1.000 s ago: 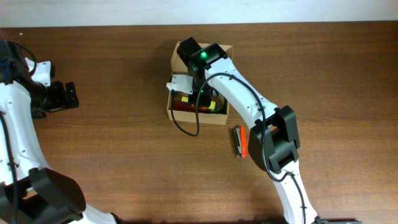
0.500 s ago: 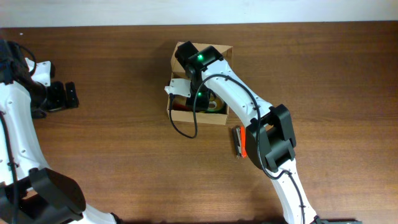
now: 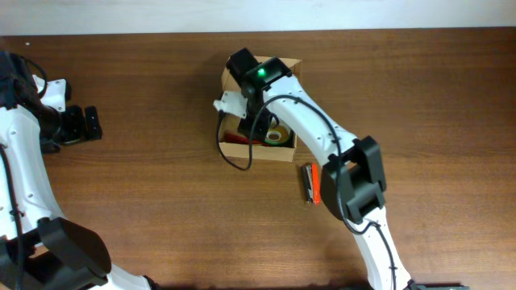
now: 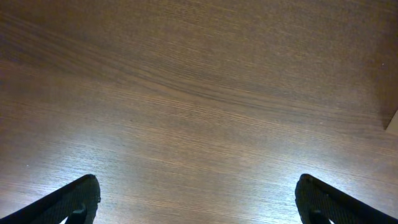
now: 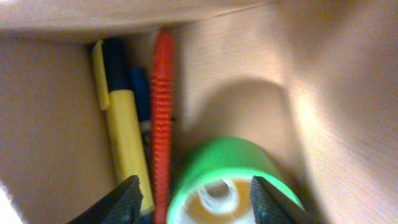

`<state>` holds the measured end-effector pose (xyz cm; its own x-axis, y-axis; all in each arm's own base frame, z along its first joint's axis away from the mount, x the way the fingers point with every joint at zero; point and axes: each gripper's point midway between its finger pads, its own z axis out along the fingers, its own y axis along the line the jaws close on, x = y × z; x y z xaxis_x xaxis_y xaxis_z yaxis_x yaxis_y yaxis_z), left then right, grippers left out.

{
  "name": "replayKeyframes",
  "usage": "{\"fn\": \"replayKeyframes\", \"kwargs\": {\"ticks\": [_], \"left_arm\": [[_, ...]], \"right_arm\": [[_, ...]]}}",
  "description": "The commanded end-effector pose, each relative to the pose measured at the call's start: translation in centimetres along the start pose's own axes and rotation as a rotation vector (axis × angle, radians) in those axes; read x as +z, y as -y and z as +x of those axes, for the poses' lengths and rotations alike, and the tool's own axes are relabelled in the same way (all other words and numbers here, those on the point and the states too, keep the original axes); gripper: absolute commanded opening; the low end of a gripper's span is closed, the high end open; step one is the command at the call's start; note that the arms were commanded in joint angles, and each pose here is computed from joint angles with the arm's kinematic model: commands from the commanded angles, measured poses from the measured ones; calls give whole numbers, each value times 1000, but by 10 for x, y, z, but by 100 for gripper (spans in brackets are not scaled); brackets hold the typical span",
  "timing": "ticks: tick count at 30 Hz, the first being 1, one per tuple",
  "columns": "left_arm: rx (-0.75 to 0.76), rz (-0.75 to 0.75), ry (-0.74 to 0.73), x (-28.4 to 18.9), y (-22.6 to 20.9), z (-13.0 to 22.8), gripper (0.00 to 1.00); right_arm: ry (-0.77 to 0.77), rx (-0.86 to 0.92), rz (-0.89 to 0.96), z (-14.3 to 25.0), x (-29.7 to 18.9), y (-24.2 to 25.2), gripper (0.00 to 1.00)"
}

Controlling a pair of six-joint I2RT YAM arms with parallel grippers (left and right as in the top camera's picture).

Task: Pack container
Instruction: 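Release the highlighter and withdraw the right gripper from the box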

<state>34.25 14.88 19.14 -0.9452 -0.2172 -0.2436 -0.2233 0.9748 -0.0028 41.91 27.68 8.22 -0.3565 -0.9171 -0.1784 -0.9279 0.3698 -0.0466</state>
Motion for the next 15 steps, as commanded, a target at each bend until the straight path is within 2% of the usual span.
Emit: {"fn": "replayKeyframes", "kwargs": {"ticks": [1,6,10,15], "left_arm": [[14,7,13,-3,1,-1,100],[14,7,13,-3,1,-1,100],[14,7,13,-3,1,-1,100],[14,7,13,-3,1,-1,100]], "right_arm": [[142,193,149,2,-87,37,63],[220,312,305,28,-163,60,67],[284,352,401,53,-217,51,73],[330,458,421,92,-230,22,79]]}}
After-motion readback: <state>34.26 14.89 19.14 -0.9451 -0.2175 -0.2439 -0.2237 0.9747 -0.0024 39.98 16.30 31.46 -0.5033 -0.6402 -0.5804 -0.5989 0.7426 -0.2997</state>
